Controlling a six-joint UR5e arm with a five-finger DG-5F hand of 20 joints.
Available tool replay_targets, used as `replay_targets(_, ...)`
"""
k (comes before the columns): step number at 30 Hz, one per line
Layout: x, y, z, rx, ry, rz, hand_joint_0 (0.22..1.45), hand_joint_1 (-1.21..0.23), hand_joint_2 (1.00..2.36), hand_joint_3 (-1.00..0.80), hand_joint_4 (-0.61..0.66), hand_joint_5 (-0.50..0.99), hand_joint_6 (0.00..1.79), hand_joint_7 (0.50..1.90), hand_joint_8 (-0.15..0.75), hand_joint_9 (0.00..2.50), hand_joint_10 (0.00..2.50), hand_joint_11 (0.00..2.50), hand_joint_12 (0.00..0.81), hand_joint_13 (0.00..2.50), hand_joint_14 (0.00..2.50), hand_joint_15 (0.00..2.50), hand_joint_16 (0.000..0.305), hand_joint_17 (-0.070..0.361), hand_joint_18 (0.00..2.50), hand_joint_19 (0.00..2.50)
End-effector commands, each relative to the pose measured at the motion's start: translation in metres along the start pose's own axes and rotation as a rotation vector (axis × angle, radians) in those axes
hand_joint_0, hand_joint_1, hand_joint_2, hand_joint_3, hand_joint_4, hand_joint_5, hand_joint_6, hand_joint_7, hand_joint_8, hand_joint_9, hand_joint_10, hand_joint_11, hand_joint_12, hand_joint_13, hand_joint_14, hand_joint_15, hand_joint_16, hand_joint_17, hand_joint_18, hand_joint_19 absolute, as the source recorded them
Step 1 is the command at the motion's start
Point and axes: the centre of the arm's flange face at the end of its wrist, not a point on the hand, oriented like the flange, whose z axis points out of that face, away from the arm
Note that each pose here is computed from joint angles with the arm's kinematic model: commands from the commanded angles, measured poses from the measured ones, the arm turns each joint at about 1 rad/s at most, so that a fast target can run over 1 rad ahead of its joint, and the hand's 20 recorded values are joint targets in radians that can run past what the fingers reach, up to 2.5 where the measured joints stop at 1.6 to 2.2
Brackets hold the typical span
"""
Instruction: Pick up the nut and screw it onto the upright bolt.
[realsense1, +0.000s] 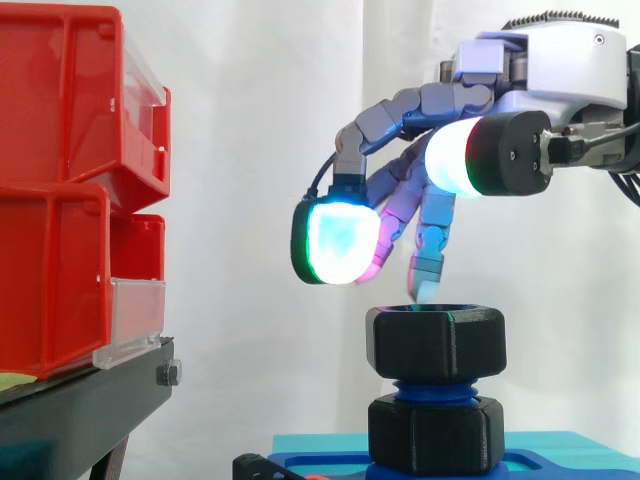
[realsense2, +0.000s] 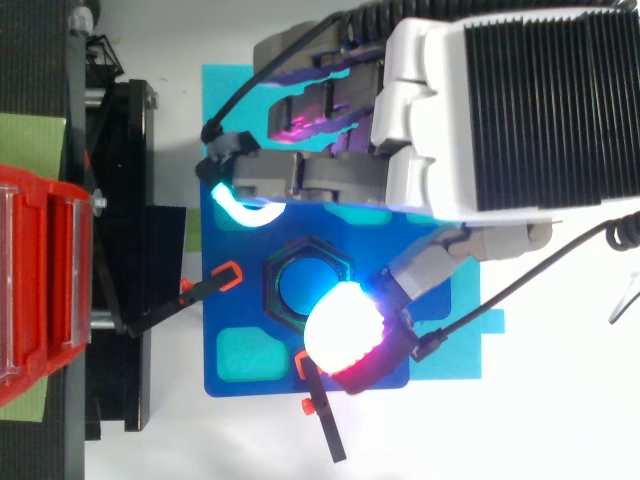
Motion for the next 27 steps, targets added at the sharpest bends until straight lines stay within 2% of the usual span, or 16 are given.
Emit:
replay_targets(1,0.000,0.007,0.003,-0.005,-0.004,-0.001,0.52,-0.32,1.00,-0.50,0.20,-0.06,0.50,0.71,0.220,1.28,0.00,0.00,0.137,0.89,0.00,0.00,0.019,0.042,0.56,0.02)
replay_targets(5,0.001,0.017,0.007,-0.002,-0.006,0.000,0.51,-0.33,1.00,-0.50,0.21,-0.06,0.50,0.61,0.189,1.08,0.00,0.00,0.143,0.80,0.00,0.00,0.021,0.047,0.41,0.00)
replay_targets(10,0.001,0.028,0.010,-0.002,-0.005,0.002,0.49,-0.34,1.00,-0.50,0.34,-0.07,0.50,0.51,0.169,0.72,0.00,0.00,0.172,0.65,0.00,0.00,0.023,0.051,0.29,0.00)
replay_targets(12,0.002,0.031,0.010,-0.003,-0.002,0.001,0.49,-0.35,1.00,-0.50,0.35,-0.07,0.50,0.52,0.161,0.68,0.00,0.00,0.174,0.63,0.00,0.00,0.022,0.050,0.27,0.00)
replay_targets(18,0.015,0.035,0.006,0.013,0.022,0.006,0.48,-0.35,1.00,-0.50,0.33,-0.05,0.50,0.56,0.145,0.65,0.00,0.00,0.177,0.61,0.00,0.00,0.021,0.048,0.24,0.00)
replay_targets(20,0.027,0.039,0.003,0.012,0.033,0.008,0.49,-0.35,1.00,-0.50,0.33,-0.05,0.50,0.61,0.149,0.66,0.00,0.00,0.177,0.61,0.00,0.00,0.021,0.047,0.24,0.00)
replay_targets(22,0.031,0.040,0.002,0.012,0.028,0.008,0.48,-0.36,1.00,-0.50,0.33,-0.04,0.50,0.65,0.154,0.67,0.00,0.00,0.179,0.62,0.00,0.00,0.021,0.047,0.24,0.00)
replay_targets(24,0.030,0.039,0.004,0.016,0.014,0.009,0.48,-0.36,1.00,-0.50,0.33,-0.04,0.50,0.67,0.161,0.70,0.00,0.00,0.180,0.63,0.00,0.00,0.021,0.047,0.24,0.00)
replay_targets(27,0.030,0.040,0.004,0.014,0.013,0.009,0.49,-0.36,1.00,-0.50,0.32,-0.04,0.50,0.71,0.173,0.75,0.00,0.00,0.180,0.66,0.00,0.00,0.020,0.046,0.25,0.00)
